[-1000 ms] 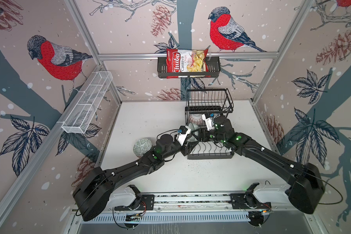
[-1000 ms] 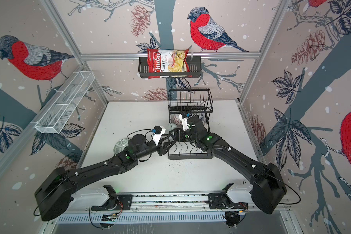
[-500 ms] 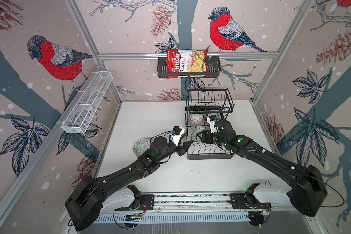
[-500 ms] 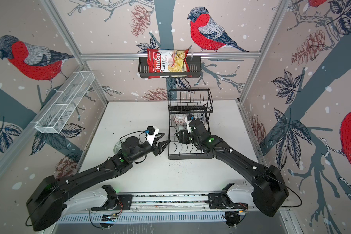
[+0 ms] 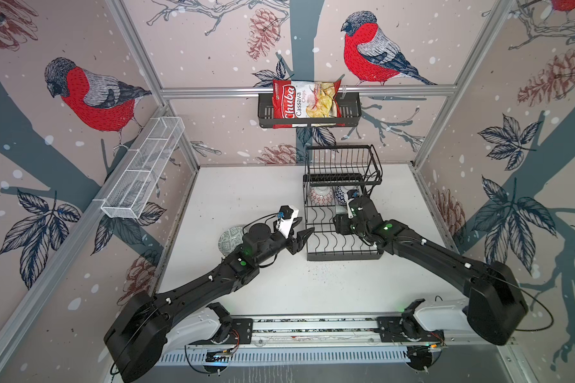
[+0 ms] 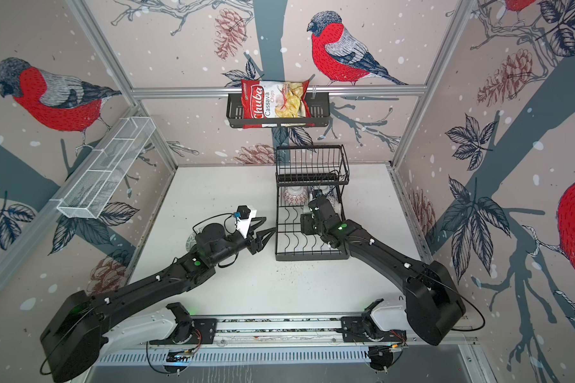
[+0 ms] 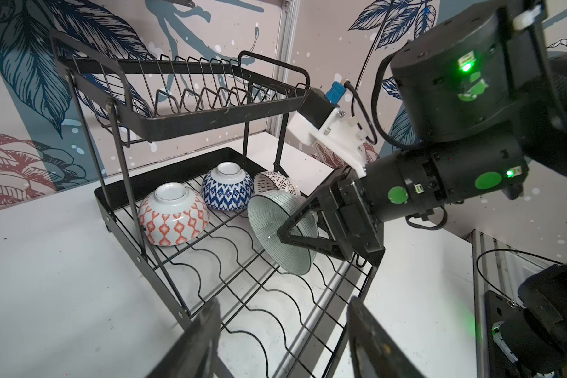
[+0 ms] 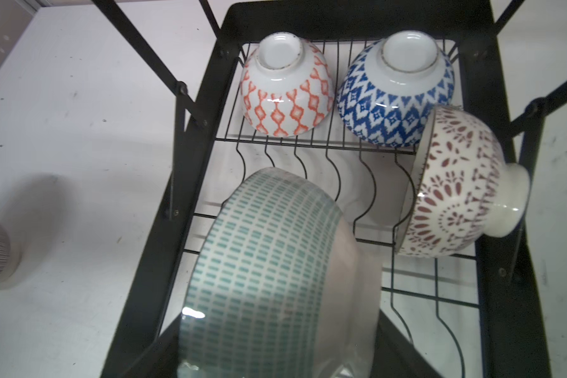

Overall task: Load bowls into a dish rack
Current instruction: Place the bowl in the dish rack.

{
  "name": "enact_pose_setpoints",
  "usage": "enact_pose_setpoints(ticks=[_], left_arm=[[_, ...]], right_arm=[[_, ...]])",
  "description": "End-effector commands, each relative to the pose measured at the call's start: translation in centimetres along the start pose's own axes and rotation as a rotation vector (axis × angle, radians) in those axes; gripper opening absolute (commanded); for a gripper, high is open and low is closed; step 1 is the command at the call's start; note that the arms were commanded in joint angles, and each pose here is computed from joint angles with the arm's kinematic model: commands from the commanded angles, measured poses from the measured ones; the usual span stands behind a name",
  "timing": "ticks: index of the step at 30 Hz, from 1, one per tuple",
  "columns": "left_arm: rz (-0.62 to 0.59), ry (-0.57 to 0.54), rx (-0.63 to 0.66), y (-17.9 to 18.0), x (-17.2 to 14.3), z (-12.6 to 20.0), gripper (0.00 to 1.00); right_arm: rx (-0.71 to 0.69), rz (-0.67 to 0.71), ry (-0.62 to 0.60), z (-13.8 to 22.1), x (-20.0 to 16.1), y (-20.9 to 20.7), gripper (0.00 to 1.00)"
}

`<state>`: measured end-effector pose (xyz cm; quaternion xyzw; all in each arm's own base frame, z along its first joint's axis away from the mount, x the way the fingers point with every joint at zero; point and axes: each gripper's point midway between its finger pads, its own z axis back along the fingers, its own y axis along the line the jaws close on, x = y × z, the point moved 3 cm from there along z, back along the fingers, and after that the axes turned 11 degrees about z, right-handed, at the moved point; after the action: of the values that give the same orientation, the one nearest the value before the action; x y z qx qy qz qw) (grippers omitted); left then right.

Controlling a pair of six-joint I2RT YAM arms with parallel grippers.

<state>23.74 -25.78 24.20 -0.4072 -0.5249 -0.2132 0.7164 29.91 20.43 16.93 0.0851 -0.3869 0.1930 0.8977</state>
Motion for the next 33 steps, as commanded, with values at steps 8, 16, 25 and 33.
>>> enact_pose_setpoints(ticks=[8, 16, 25, 33], left_arm=[[0.008, -0.002, 0.005, 0.1, -0.1, 0.2, 0.61], [0.014, 0.001, 0.011, 0.2, -0.2, 0.3, 0.61], [0.018, 0.0, 0.021, 0.4, -0.3, 0.5, 0.61], [0.022, 0.001, 0.029, 0.5, -0.5, 0.6, 0.61]], right_arm=[[-0.09, 0.058, -0.101, -1.3, 1.7, -1.7, 0.56], [-0.134, 0.099, -0.118, -2.4, 1.8, -2.3, 0.56], [-0.16, 0.114, -0.124, -3.6, 1.9, -3.1, 0.57], [-0.181, 0.141, -0.114, -4.3, 2.1, -3.2, 0.57]])
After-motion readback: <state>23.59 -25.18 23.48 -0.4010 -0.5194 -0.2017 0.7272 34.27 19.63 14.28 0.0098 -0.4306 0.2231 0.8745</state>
